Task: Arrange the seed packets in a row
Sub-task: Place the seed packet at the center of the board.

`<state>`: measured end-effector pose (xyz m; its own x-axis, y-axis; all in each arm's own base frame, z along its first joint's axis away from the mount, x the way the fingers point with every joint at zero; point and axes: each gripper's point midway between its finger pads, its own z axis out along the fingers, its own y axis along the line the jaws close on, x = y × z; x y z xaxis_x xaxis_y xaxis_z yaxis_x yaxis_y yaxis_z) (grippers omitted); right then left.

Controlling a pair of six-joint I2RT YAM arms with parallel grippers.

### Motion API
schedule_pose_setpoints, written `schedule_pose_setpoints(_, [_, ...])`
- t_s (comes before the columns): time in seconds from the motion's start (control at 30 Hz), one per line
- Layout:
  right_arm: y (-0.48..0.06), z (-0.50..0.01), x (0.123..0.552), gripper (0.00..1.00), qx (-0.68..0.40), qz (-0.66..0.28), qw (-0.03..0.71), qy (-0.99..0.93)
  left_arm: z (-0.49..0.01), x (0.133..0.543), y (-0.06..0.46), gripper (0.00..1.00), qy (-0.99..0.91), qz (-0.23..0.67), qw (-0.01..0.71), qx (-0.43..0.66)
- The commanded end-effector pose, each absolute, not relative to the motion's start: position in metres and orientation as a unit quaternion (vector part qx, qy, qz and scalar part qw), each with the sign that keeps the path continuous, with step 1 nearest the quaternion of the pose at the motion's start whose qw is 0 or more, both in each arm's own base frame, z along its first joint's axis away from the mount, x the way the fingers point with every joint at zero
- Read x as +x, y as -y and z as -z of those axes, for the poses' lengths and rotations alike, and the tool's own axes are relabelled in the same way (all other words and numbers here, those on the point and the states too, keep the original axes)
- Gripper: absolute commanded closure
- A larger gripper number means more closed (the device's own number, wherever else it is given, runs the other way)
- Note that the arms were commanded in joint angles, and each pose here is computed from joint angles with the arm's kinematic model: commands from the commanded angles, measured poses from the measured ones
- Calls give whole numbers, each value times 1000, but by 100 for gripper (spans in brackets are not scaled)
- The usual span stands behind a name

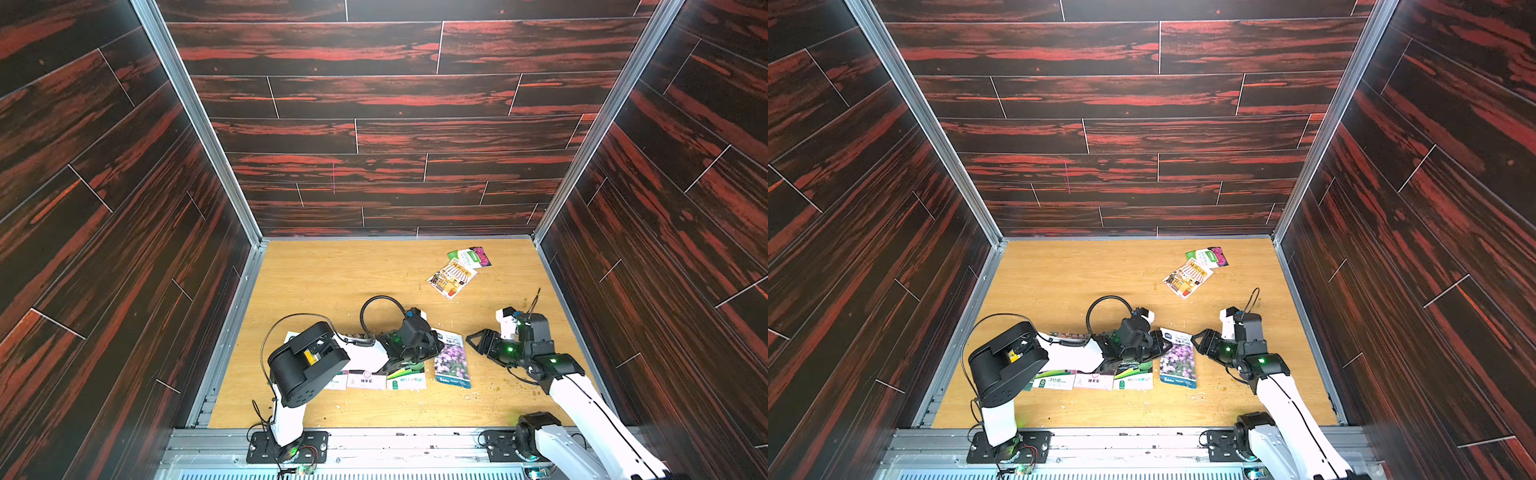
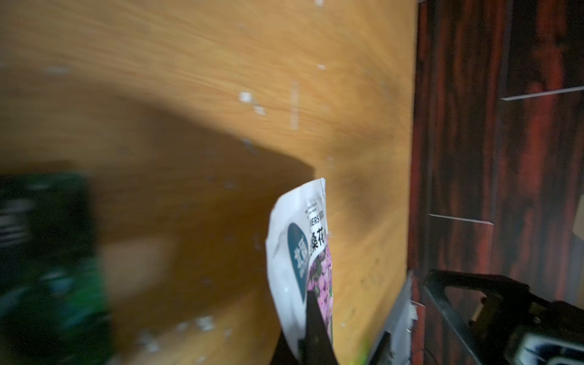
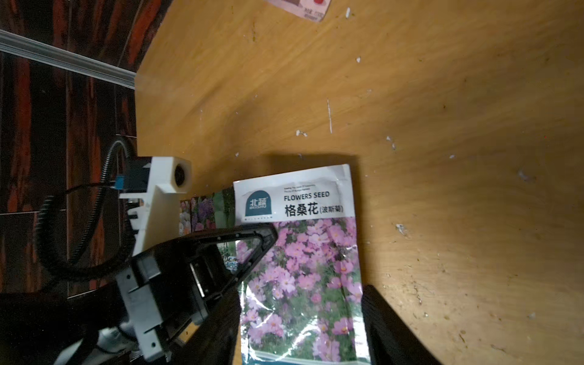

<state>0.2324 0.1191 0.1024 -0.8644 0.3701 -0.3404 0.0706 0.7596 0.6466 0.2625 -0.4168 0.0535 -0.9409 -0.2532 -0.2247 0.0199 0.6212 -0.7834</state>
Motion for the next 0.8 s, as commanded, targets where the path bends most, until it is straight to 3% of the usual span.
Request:
schedule_pose_setpoints(0.0, [-125,-94,239,37,124,-346,226,-902,-70,265,413,100,-895,396,195,-67])
schedule_pose_setpoints(0.23, [-137,-70,240,38,129,-373,187,-900,-69,262,411,88,-907,363,207,-54])
schedule_pose_setpoints(0.37, [-142,-63,240,38,133,-387,175,-896,-76,260,408,64,-910,346,225,-46])
schedule_pose_setpoints(0.57, [-141,-50,238,38,140,-383,164,-898,-87,263,402,45,-912,325,248,-40])
schedule_pose_setpoints(0.77, [-141,-42,238,38,144,-381,155,-900,-97,262,398,40,-913,310,264,-26])
